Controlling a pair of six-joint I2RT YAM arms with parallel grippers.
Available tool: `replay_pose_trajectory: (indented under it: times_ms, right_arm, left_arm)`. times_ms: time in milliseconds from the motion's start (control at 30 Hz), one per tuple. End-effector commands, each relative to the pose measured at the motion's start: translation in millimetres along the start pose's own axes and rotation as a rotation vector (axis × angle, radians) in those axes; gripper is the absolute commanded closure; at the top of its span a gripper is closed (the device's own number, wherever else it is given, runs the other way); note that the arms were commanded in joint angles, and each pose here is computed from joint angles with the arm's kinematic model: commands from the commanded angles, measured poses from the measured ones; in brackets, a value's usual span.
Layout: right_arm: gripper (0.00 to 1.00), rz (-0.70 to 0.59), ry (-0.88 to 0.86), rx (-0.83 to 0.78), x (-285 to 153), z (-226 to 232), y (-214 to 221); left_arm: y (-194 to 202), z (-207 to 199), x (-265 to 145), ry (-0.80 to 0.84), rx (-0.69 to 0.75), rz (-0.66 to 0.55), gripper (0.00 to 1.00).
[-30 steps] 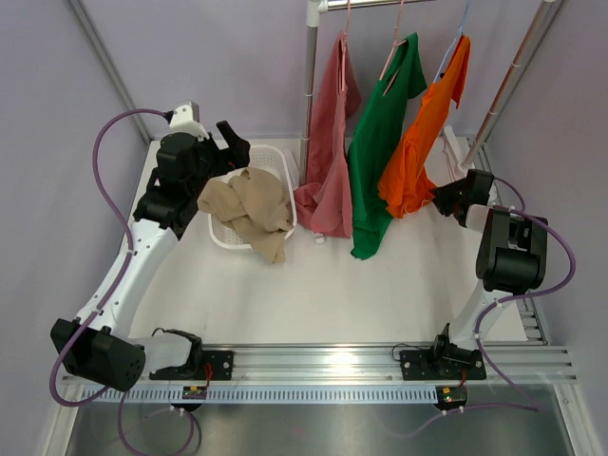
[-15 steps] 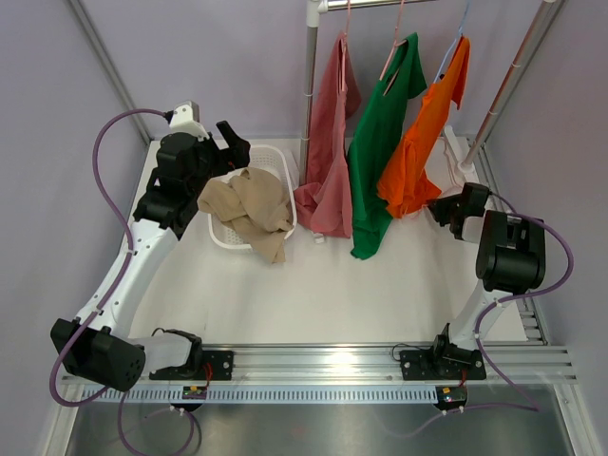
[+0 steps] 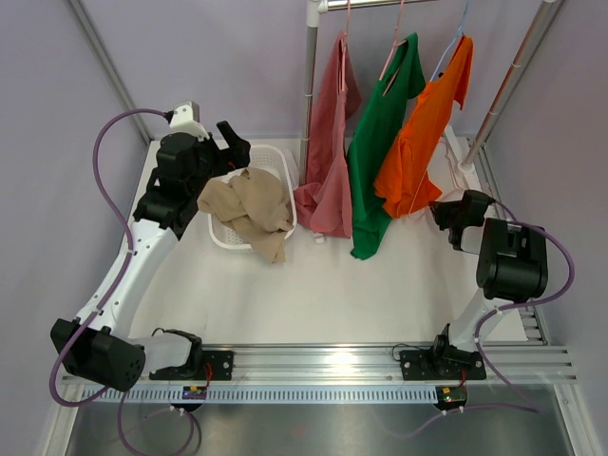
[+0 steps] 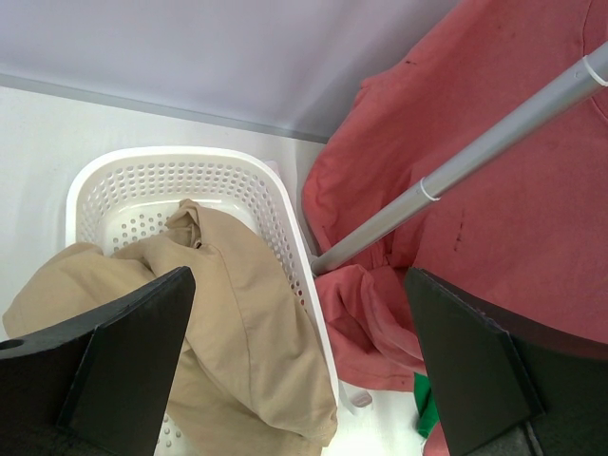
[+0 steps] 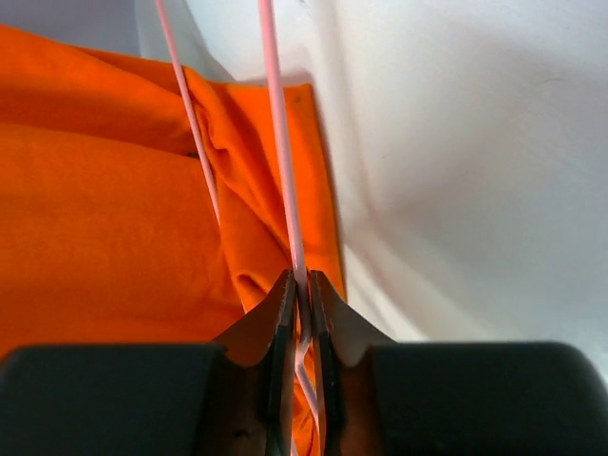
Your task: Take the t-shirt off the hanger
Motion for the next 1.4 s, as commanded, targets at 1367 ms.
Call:
replay_pose_trajectory:
  times_ms: [1367]
  right_arm:
    - [1.0,-0.548,-0.136,-1.301,-224,191,-57]
  left_arm:
    - [-22,-22,-17,0.134,0.002,-0.065,0.01]
Point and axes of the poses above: each gripper's point midway between its finger pads, its own x axis out along the fingers, its own z axis along the line the jaws close on, y = z × x, the point moved 9 cm from there along -x, back along the fingers, and after that the axes turned 5 degrees about -x, right-handed, at the moved point
